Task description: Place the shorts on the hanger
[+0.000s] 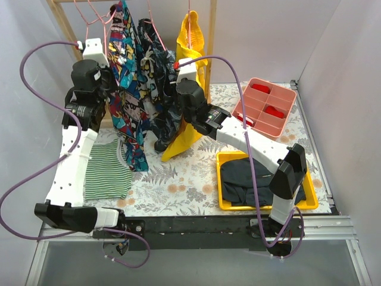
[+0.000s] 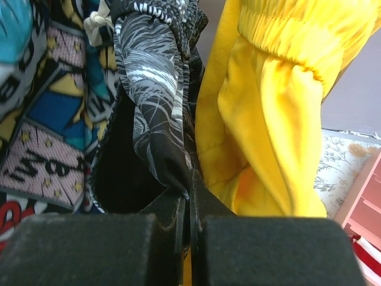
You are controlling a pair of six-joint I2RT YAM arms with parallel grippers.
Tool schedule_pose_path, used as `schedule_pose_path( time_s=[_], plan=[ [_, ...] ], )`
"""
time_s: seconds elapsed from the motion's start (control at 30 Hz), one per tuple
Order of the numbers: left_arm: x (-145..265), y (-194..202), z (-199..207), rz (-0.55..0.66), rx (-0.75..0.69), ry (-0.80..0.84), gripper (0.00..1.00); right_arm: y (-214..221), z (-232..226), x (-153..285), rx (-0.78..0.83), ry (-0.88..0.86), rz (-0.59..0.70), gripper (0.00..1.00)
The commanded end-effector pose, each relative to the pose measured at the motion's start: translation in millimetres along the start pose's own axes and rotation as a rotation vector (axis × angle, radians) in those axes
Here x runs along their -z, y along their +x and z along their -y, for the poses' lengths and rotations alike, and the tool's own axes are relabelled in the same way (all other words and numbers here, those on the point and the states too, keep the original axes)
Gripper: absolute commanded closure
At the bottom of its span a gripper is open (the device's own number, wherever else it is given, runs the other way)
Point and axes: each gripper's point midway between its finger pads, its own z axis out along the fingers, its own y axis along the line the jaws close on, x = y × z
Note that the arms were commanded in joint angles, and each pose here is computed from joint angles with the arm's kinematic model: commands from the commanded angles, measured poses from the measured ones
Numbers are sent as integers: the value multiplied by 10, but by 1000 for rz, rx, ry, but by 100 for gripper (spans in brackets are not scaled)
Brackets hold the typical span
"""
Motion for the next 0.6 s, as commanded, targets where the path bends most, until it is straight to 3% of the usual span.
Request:
schedule_pose_path(
  time_s=[0.0,0.27,0.57],
  plan=[
    [-45,-570,62,140,6,41,100,-357,41,62,-64,-4,69,99],
    [-394,-776,70,148,-17,26,100,-336,22,61,-72,-16,62,99],
    [-960,-414,190,27,-7,60,100,-309,17,87,-75,-27,48,99]
  ],
)
